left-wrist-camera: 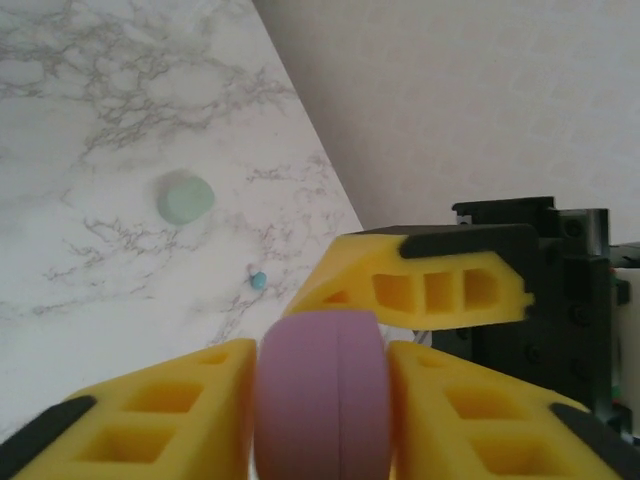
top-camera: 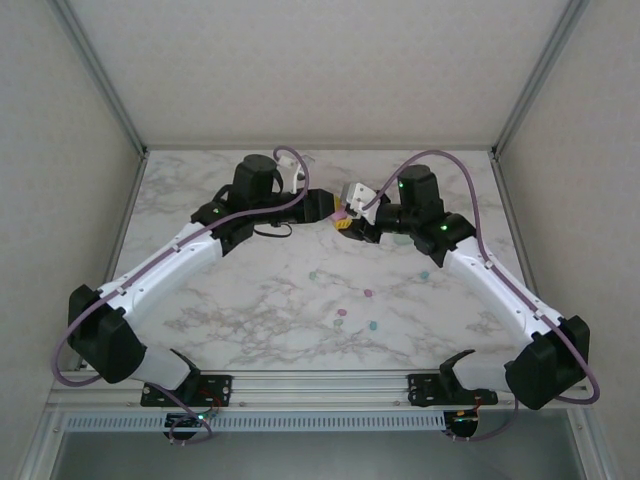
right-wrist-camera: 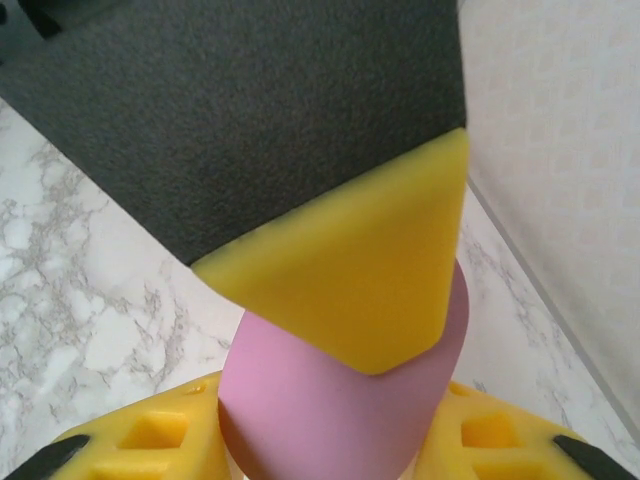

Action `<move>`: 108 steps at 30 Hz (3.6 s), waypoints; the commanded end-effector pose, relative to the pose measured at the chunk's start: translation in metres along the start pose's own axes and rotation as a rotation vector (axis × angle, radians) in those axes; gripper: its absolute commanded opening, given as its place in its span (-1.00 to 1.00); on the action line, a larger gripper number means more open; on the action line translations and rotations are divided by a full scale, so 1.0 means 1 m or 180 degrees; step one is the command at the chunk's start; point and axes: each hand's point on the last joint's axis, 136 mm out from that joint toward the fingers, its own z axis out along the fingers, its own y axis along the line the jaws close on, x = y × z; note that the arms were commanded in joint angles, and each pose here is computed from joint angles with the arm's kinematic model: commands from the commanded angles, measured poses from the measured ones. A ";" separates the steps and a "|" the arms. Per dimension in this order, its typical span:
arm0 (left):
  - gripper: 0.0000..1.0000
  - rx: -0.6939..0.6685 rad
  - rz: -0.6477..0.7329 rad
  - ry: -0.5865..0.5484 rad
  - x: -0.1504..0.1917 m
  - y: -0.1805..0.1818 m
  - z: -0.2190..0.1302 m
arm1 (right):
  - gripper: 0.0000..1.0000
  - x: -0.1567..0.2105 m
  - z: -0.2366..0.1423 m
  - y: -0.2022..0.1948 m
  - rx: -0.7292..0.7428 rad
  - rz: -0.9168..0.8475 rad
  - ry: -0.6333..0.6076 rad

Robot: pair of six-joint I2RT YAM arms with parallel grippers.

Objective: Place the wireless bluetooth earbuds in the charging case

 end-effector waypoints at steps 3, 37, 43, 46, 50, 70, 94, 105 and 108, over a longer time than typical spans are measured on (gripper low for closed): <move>-0.76 0.0018 -0.0090 -0.0123 -0.012 -0.010 -0.004 | -0.29 -0.013 -0.006 -0.003 0.0113 -0.0048 -0.0094; -1.00 0.0623 -0.0841 -0.0702 -0.037 -0.044 -0.032 | 0.07 -0.075 -0.031 -0.022 0.0175 0.0205 -0.1278; -1.00 0.0610 -0.0832 -0.0706 -0.037 -0.043 -0.033 | 0.05 -0.078 -0.032 -0.024 0.0197 0.0172 -0.1308; -1.00 0.0605 -0.0819 -0.0704 -0.036 -0.044 -0.034 | -0.06 -0.077 -0.031 -0.024 0.0187 0.0172 -0.1286; -0.90 0.0577 -0.0778 -0.0725 -0.037 -0.043 -0.036 | -0.29 -0.072 -0.029 -0.021 0.0135 0.0177 -0.1198; 0.31 0.0426 0.3183 -0.0351 0.023 -0.051 -0.083 | -0.43 -0.086 -0.049 0.017 -0.1189 0.0458 -0.1090; -0.05 0.1079 0.3072 -0.0423 0.010 -0.082 -0.068 | -0.40 -0.088 -0.050 0.022 -0.1210 0.0332 -0.1128; 0.01 0.1077 0.2986 -0.0387 0.008 -0.081 -0.065 | -0.39 -0.088 -0.052 0.026 -0.1243 0.0284 -0.1143; -0.07 0.1115 0.2974 -0.0343 0.010 -0.082 -0.065 | -0.39 -0.089 -0.052 0.026 -0.1245 0.0273 -0.1155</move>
